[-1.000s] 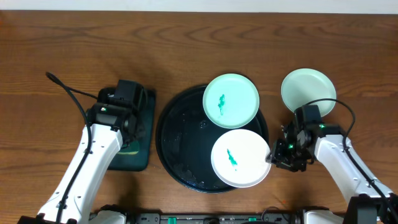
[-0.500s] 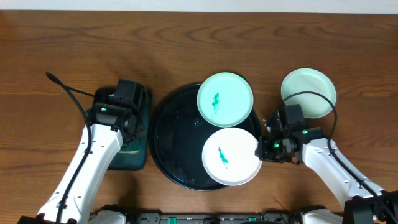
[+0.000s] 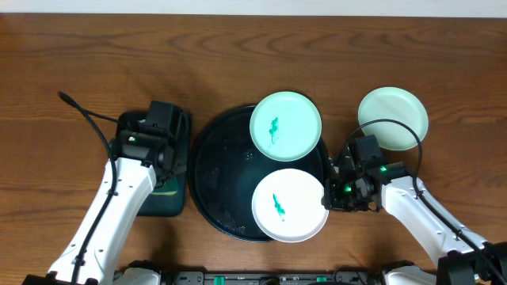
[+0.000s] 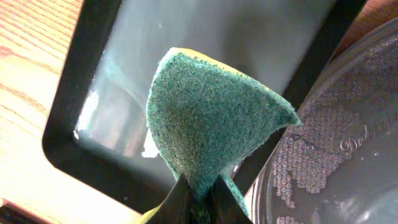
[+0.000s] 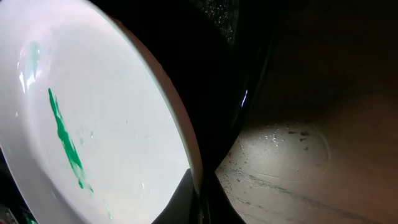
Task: Clean dirty plates on tray and stack at the side
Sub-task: 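Move the right gripper to the white plate's rim and grip it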
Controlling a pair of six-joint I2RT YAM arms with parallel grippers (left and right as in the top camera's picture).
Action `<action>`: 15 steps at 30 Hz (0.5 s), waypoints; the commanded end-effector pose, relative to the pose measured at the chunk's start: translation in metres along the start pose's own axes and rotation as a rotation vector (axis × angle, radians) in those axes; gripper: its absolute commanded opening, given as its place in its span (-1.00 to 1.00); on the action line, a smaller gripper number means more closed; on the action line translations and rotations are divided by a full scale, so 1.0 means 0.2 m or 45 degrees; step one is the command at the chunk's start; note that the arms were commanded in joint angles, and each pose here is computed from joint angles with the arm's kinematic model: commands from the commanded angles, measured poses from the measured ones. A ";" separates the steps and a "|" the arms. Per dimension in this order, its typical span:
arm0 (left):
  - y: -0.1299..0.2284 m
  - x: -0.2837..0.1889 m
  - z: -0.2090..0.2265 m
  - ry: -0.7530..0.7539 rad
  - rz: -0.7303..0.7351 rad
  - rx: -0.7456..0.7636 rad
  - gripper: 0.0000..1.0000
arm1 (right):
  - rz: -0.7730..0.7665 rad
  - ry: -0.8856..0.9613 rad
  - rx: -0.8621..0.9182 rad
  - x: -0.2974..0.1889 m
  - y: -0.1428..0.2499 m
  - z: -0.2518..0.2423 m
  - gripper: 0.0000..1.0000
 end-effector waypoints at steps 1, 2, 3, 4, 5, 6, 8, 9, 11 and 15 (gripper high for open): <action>0.00 0.01 0.01 -0.014 0.002 -0.021 -0.85 | -0.010 -0.043 -0.097 -0.01 -0.01 0.06 -0.97; 0.00 0.01 0.01 -0.013 0.001 -0.021 -0.86 | -0.023 -0.049 -0.117 -0.01 -0.02 0.08 -0.98; 0.00 0.01 0.01 -0.012 0.000 -0.021 -0.85 | -0.042 -0.054 -0.145 -0.02 -0.04 0.11 -0.98; -0.01 0.01 0.01 -0.011 -0.002 -0.021 -0.86 | -0.063 -0.059 -0.164 -0.02 -0.06 0.13 -0.97; -0.01 0.01 0.01 -0.009 -0.003 -0.022 -0.86 | -0.087 -0.066 -0.179 -0.03 -0.09 0.15 -0.97; -0.01 0.01 0.01 -0.008 -0.005 -0.022 -0.85 | -0.117 -0.077 -0.191 -0.03 -0.12 0.19 -0.97; -0.01 0.01 0.00 -0.006 -0.007 -0.024 -0.86 | -0.174 -0.101 -0.211 -0.03 -0.17 0.24 -0.97; -0.01 0.01 0.00 -0.005 -0.008 -0.024 -0.85 | -0.199 -0.110 -0.215 -0.02 -0.20 0.27 -0.97; -0.01 0.01 0.00 -0.005 -0.008 -0.024 -0.85 | -0.233 -0.123 -0.224 0.00 -0.23 0.31 -0.97; 0.00 0.01 -0.02 0.031 0.013 -0.016 -0.86 | -0.232 -0.130 -0.232 0.10 -0.28 0.34 -0.98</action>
Point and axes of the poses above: each gripper's point midway between its finger pads, its own x axis out along the fingers, its own z axis along the line the jaws close on, y = z × x, the point moved 1 cm from there along -x, back along the fingers, and after that the axes turned 10 degrees about -x, right-handed, at the moved point
